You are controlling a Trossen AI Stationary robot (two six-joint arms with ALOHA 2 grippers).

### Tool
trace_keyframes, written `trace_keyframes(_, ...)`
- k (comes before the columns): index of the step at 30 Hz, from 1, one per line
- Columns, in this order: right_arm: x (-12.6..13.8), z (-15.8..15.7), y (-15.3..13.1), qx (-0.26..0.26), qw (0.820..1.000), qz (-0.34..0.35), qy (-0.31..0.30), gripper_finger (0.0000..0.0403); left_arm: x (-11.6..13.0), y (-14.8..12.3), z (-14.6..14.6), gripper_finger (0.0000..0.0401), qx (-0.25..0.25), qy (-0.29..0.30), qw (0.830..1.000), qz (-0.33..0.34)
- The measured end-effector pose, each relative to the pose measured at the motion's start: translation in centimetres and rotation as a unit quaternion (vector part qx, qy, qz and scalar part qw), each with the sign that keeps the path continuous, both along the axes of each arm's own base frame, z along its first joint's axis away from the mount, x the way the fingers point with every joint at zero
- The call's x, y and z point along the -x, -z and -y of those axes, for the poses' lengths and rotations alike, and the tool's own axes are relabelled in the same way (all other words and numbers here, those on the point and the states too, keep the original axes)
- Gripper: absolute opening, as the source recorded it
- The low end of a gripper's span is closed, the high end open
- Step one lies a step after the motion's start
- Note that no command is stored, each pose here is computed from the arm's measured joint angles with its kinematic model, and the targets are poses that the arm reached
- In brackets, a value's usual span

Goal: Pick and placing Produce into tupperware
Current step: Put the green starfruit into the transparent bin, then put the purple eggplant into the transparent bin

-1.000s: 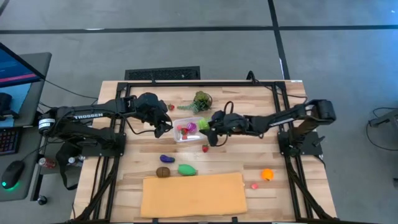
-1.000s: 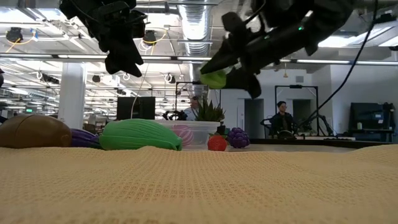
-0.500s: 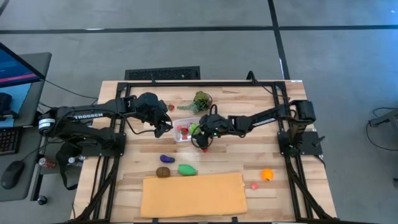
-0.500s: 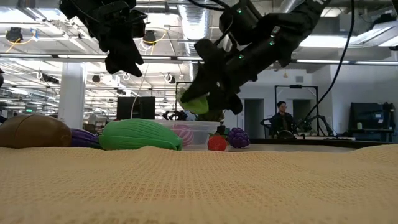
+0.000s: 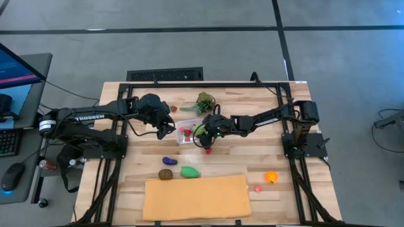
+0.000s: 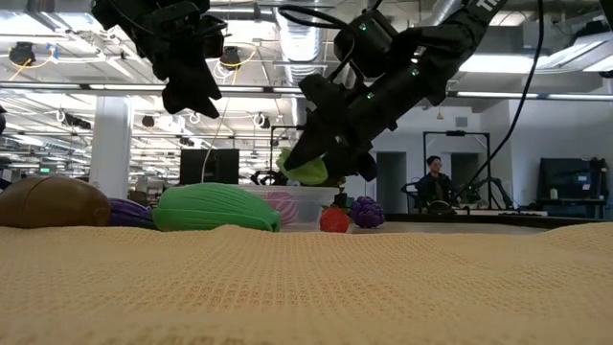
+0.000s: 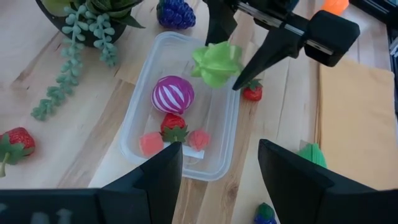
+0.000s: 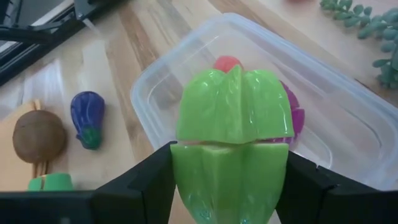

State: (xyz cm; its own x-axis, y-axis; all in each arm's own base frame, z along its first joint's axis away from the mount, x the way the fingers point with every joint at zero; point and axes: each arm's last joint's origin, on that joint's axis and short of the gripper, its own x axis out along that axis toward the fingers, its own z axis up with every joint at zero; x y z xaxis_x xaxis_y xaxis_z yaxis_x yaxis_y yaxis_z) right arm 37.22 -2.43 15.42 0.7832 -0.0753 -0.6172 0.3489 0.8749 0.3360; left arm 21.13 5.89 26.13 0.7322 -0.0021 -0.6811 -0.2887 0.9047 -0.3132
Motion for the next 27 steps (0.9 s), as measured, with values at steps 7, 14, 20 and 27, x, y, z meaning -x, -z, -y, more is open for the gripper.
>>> trace_keyframes(7,0.0,0.2,0.0,0.000,1.000,0.001,0.003,0.0239,0.0,0.0,0.0,0.0200,0.000,0.000,1.000,0.000)
trace_keyframes(14,0.0,0.2,-0.5,0.001,1.000,0.014,0.000,0.0239,0.0,0.0,0.0,0.0200,0.000,0.000,1.000,0.000)
trace_keyframes(20,0.6,0.1,-2.7,0.014,0.999,0.034,-0.008,0.0239,0.0,0.0,0.0,0.0200,-0.006,-0.006,1.000,-0.002)
trace_keyframes(27,2.9,-0.2,-5.9,0.031,0.999,0.011,-0.024,0.0240,0.0,0.0,-0.1,0.0200,-0.009,-0.008,1.000,-0.005)
